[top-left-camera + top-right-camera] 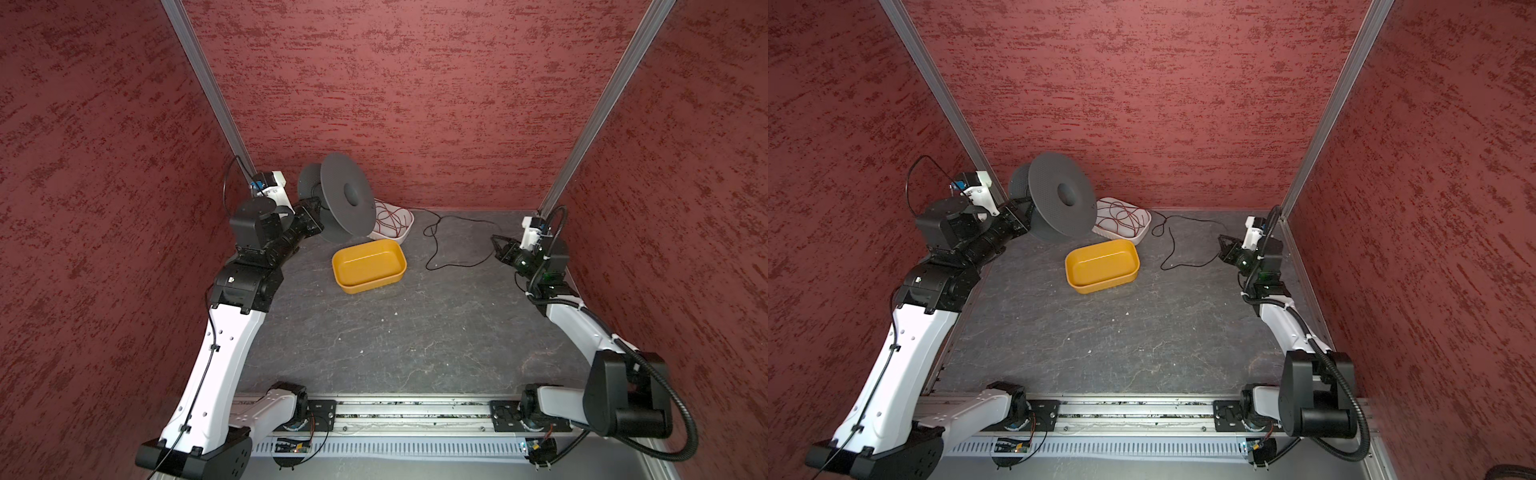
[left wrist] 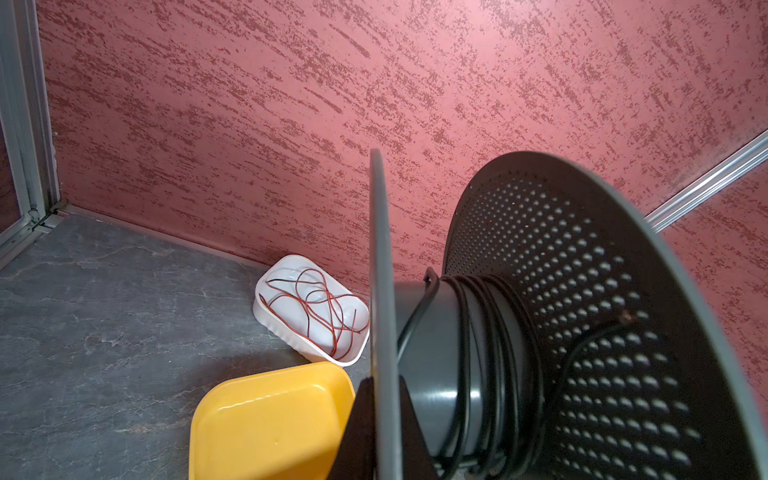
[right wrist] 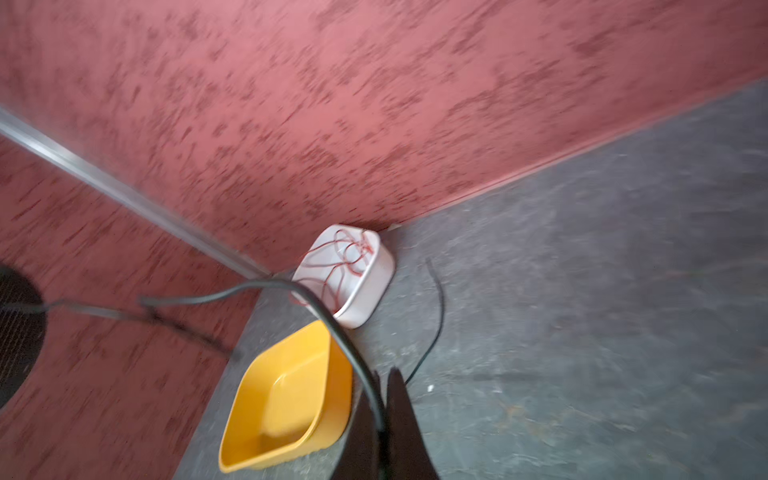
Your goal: Wrap the cables
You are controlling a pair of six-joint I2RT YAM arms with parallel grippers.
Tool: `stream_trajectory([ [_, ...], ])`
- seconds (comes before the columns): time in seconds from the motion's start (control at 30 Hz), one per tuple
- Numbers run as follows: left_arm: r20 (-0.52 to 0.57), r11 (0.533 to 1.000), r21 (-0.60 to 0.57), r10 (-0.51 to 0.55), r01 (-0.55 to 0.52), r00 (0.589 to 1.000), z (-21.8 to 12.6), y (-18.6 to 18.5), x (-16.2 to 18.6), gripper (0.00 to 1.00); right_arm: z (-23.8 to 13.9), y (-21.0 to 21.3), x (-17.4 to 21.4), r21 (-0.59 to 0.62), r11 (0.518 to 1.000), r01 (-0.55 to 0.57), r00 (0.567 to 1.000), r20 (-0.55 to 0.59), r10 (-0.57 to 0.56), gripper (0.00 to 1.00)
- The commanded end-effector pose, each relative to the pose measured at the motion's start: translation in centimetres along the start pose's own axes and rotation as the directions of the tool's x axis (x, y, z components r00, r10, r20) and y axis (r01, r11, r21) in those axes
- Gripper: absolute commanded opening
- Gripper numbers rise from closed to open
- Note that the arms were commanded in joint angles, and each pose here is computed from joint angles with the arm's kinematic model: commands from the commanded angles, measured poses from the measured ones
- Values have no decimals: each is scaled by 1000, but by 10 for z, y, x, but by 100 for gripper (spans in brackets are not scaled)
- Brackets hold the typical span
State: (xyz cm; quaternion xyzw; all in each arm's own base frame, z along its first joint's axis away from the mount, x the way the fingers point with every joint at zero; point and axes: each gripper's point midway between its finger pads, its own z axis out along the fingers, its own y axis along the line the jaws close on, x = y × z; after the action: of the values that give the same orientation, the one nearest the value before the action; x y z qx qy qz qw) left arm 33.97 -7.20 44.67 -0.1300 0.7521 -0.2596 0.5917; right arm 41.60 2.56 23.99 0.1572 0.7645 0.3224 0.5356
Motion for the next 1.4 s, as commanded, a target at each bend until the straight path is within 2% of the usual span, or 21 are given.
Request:
stream_trajectory([
  [0.0, 99, 1000, -14, 19, -17, 995, -8, -1, -24, 0, -25, -57, -26, 206, 971, -119, 991, 85, 104, 0],
  [0.1, 109, 998, -59, 43, -36, 993, -11, 4, -28, 0, -49, -84, -44, 309, 940, -147, 983, 153, 103, 0],
  [0.2, 123, 994, -96, 58, -46, 991, -15, 10, -31, 0, -76, -106, -58, 440, 885, -154, 974, 219, 61, 0],
  [0.33, 112, 997, -69, 50, -42, 992, -11, 5, -28, 0, -102, -115, -70, 545, 826, -142, 962, 274, -16, 0],
  [0.4, 98, 998, -45, 47, -43, 994, -7, -1, -25, 0, -102, -110, -71, 533, 838, -115, 964, 263, -35, 10],
  [0.47, 91, 998, -40, 58, -54, 994, -4, -5, -22, 0, -105, -115, -71, 560, 820, -117, 964, 262, -41, 7],
  [0.53, 90, 997, -40, 65, -62, 994, -4, -7, -21, 0, -113, -120, -75, 603, 787, -127, 960, 274, -55, 0],
  [0.6, 95, 996, -61, 74, -68, 993, -5, -4, -23, 0, -128, -122, -84, 642, 751, -157, 941, 328, -83, 0],
  [0.7, 108, 992, -104, 86, -75, 990, -9, 3, -28, 0, -140, -119, -92, 634, 753, -176, 921, 375, -101, 0],
  [0.9, 119, 978, -191, 104, -80, 987, -15, 20, -36, 0, -152, -124, -99, 644, 737, -206, 909, 404, -99, 0],
  [1.13, 138, 978, -199, 94, -66, 986, -18, 25, -42, 0, -164, -129, -105, 603, 756, -255, 888, 455, -63, 1],
  [1.3, 112, 991, -120, 69, -55, 991, -9, 14, -34, 0, -148, -127, -95, 558, 802, -213, 913, 407, -41, 28],
  [1.37, 104, 995, -85, 65, -56, 993, -7, 8, -31, 0, -144, -126, -92, 548, 814, -190, 922, 386, -44, 58],
])
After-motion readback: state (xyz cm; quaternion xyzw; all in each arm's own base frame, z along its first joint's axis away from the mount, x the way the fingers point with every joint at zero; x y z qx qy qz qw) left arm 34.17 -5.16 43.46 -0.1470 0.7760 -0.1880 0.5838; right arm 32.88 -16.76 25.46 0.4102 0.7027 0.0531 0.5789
